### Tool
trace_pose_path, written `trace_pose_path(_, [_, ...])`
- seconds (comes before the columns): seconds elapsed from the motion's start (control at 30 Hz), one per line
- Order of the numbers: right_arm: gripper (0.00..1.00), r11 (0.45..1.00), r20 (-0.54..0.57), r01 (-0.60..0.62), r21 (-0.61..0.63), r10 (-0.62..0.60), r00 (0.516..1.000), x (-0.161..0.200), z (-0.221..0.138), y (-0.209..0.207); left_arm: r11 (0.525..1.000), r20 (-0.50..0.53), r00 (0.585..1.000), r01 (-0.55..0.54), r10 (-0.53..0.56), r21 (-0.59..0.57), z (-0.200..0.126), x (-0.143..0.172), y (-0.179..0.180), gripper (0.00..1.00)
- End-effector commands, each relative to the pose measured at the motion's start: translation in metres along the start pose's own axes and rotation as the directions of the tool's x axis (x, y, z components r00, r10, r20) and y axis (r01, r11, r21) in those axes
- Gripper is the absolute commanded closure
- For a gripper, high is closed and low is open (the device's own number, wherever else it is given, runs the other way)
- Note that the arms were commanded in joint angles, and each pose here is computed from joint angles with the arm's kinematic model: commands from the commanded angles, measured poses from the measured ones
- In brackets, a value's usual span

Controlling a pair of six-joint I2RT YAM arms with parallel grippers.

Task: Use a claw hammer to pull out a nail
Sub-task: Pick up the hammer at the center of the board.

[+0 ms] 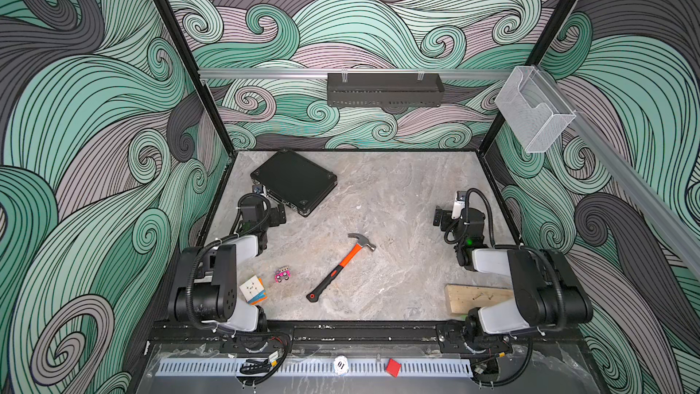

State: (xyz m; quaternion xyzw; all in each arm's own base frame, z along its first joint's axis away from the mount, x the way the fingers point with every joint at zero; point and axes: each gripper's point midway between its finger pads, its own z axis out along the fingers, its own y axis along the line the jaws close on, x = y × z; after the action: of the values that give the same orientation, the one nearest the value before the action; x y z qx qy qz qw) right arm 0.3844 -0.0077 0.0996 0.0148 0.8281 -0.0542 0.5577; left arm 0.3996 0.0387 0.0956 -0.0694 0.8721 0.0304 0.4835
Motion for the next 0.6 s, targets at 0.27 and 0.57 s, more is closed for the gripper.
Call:
trace_pose_path(0.27, [0.0, 0.928, -0.009, -0.32, -0.19, 0.324, 0.946, -0.11, -0.075, 0.035, 0.915, -0.144, 0.934, 0.35, -0.326, 0.201, -0.097, -0.069, -0.051, 0.01])
trace_pose_path(0.57, [0.0, 0.688, -0.294, -0.601, -0.406, 0.524, 0.799, -0.107, -0.117, 0.165, 0.76, -0.341, 0.858, 0.503, -0.384, 0.411, -0.155, -0.05, -0.152, 0.01])
